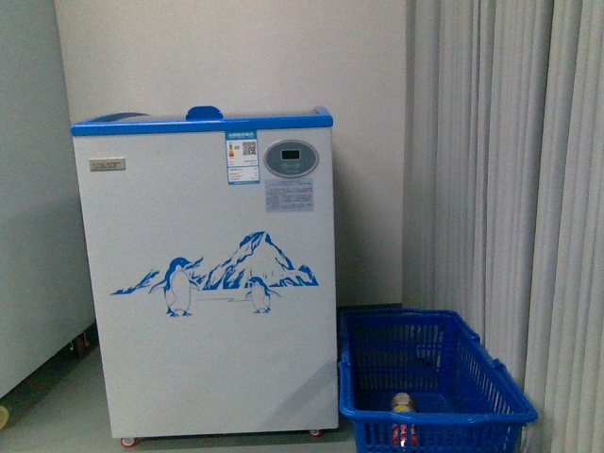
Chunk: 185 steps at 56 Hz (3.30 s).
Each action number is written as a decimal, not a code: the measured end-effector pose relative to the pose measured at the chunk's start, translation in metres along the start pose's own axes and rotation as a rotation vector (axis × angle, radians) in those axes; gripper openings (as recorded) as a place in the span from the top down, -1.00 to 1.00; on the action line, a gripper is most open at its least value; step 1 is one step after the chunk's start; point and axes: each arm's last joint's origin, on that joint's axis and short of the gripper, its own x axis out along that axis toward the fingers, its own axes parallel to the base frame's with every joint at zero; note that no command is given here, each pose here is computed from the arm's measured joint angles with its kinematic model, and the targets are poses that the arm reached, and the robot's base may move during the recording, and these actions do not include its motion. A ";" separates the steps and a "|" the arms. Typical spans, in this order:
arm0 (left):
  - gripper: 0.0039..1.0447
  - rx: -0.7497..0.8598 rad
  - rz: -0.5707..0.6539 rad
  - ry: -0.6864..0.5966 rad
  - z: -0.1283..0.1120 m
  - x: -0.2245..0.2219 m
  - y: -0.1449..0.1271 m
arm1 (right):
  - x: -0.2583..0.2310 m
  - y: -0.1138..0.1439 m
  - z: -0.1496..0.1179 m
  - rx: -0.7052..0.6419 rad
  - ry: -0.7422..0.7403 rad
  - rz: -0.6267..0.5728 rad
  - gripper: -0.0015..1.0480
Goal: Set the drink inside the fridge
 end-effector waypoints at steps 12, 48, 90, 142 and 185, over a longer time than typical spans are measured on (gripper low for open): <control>-0.85 0.000 0.000 0.000 0.000 0.000 0.000 | 0.000 0.000 0.000 0.000 0.000 0.000 -0.85; -0.85 0.000 0.000 0.000 0.000 0.000 0.000 | 0.000 0.000 0.000 0.000 0.000 0.000 -0.85; -0.85 0.000 0.000 0.000 0.000 0.000 0.000 | 0.000 0.000 0.000 0.000 0.000 0.000 -0.85; -0.85 0.000 -0.002 0.000 0.000 0.000 0.000 | 0.006 -0.005 -0.001 0.109 0.390 0.006 -0.85; -0.85 0.000 -0.001 0.000 0.000 0.000 0.000 | 0.230 -0.018 -0.205 0.260 1.161 -0.159 -0.85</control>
